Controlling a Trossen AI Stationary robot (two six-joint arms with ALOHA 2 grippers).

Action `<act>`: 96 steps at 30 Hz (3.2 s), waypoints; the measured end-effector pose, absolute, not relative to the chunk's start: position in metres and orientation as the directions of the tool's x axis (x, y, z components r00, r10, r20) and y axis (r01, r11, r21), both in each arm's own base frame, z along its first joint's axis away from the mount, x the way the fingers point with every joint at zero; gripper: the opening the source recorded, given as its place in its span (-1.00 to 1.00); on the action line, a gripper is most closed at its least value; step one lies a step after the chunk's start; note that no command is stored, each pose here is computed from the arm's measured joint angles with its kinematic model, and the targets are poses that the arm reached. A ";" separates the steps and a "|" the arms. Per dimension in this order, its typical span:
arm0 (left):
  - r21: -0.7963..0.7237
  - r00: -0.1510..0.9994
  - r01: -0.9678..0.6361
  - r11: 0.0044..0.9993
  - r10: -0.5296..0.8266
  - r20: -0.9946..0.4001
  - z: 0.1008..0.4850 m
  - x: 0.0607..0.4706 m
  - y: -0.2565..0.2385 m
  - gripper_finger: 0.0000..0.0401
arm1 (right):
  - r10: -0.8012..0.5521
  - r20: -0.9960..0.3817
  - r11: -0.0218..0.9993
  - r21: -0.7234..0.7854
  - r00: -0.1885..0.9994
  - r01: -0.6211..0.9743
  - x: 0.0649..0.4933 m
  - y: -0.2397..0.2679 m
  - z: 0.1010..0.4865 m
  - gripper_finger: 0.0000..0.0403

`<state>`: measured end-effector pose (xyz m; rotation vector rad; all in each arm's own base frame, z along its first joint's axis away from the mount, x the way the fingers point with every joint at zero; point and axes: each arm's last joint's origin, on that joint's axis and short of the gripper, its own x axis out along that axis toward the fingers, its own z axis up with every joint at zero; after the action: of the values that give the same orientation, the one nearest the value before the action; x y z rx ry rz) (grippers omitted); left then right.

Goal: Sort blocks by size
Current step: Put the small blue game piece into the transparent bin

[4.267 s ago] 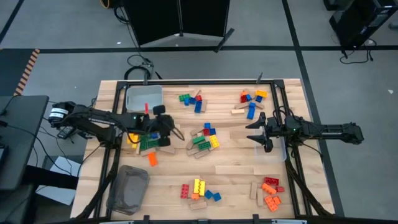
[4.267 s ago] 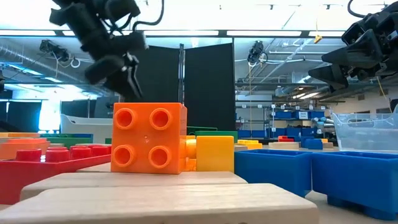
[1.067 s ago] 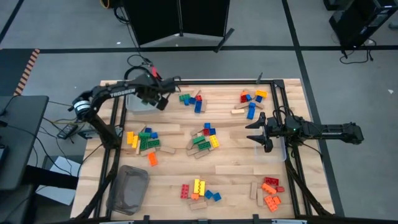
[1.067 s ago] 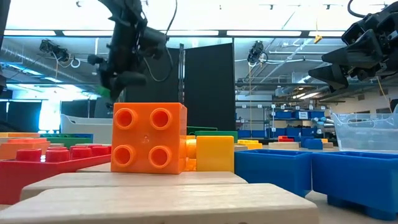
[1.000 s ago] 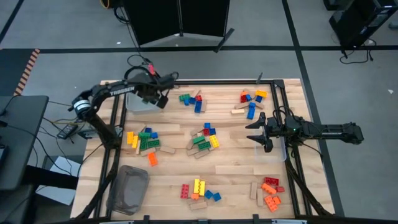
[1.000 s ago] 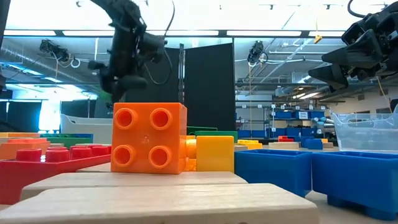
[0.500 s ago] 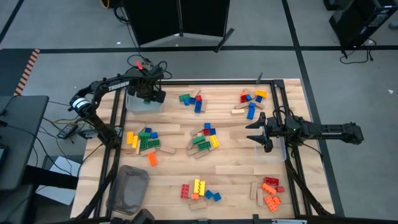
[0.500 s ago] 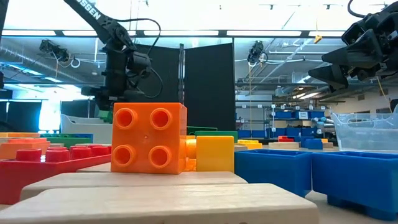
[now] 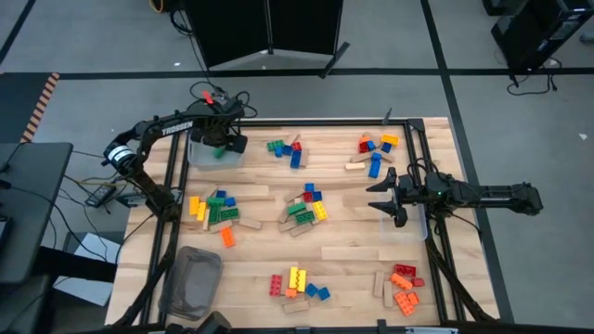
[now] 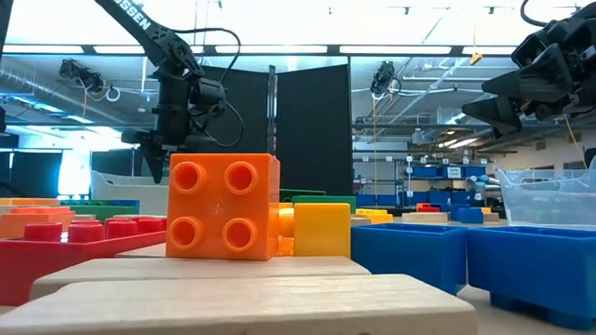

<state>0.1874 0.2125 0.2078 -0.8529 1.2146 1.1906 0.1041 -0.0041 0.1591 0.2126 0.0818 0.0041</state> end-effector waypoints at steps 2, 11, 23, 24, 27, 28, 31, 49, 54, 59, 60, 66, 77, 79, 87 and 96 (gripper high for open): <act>0.106 -0.059 -0.971 0.215 0.212 -0.975 0.208 0.187 0.213 -0.04 | 0.013 -0.081 0.977 0.211 0.997 0.005 0.104 -0.004 0.159 0.27; 0.094 -0.043 -0.972 0.214 0.232 -0.972 0.208 0.189 0.214 -0.04 | 0.012 -0.081 0.978 0.211 0.997 0.005 0.104 -0.004 0.159 0.27; 0.081 -0.025 -0.974 0.212 0.254 -0.967 0.209 0.191 0.216 -0.04 | 0.013 -0.081 0.978 0.211 0.997 0.005 0.104 -0.004 0.159 0.27; 0.081 -0.026 -0.974 0.211 0.254 -0.967 0.209 0.191 0.216 -0.04 | 0.013 -0.081 0.977 0.211 0.997 0.005 0.104 -0.004 0.159 0.27; 0.080 -0.024 -0.974 0.211 0.256 -0.966 0.209 0.191 0.217 -0.04 | 0.013 -0.080 0.978 0.211 0.997 0.004 0.104 -0.004 0.159 0.27; 0.078 -0.022 -0.974 0.211 0.258 -0.966 0.209 0.191 0.217 -0.04 | 0.013 -0.080 0.978 0.211 0.997 0.005 0.104 -0.004 0.159 0.27; 0.069 -0.010 -0.975 0.210 0.271 -0.962 0.209 0.192 0.218 -0.04 | 0.013 -0.080 0.978 0.211 0.997 0.004 0.104 -0.004 0.159 0.27; -0.005 0.062 -0.984 0.179 0.316 -0.947 0.248 0.184 0.188 -0.04 | 0.013 0.004 0.949 0.316 1.000 -0.013 0.104 -0.004 0.167 0.27; -0.092 0.142 -0.984 0.154 0.354 -0.924 0.271 0.178 0.169 -0.04 | 0.024 0.019 0.933 0.358 1.000 -0.029 0.104 -0.004 0.169 0.27; -0.146 0.200 -0.975 0.168 0.369 -0.908 0.287 0.175 0.149 -0.04 | 0.045 0.018 0.933 0.357 0.999 -0.049 0.104 -0.003 0.169 0.27; -0.152 0.205 -0.974 0.169 0.366 -0.908 0.289 0.175 0.144 -0.04 | 0.050 0.018 0.932 0.357 0.999 -0.053 0.104 -0.003 0.169 0.27; -0.164 0.202 -0.977 0.136 0.346 -0.916 0.298 0.171 0.115 -0.04 | 0.048 0.025 0.952 0.301 0.999 -0.053 0.104 -0.004 0.169 0.27; -0.116 0.265 -0.907 0.406 0.332 -0.905 0.301 0.187 0.079 -0.04 | -0.218 0.143 0.953 0.244 0.966 0.179 0.103 -0.012 0.186 0.26; -0.100 0.274 -0.882 0.461 0.329 -0.904 0.301 0.190 0.073 -0.04 | -0.286 0.157 0.939 0.243 0.945 0.244 0.102 -0.014 0.197 0.26; -0.013 0.293 -0.763 0.647 0.328 -0.898 0.301 0.196 0.056 -0.04 | -0.506 0.115 0.855 0.201 0.855 0.479 0.112 -0.021 0.256 0.26; 0.036 0.287 -0.694 0.719 0.322 -0.902 0.300 0.195 0.052 -0.04 | -0.680 -0.190 0.686 0.177 0.708 0.706 0.156 -0.034 0.322 0.26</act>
<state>0.1954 0.0523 0.3003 -0.4015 1.0818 0.7031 0.1557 -0.0344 0.3219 0.2448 0.1121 -0.7779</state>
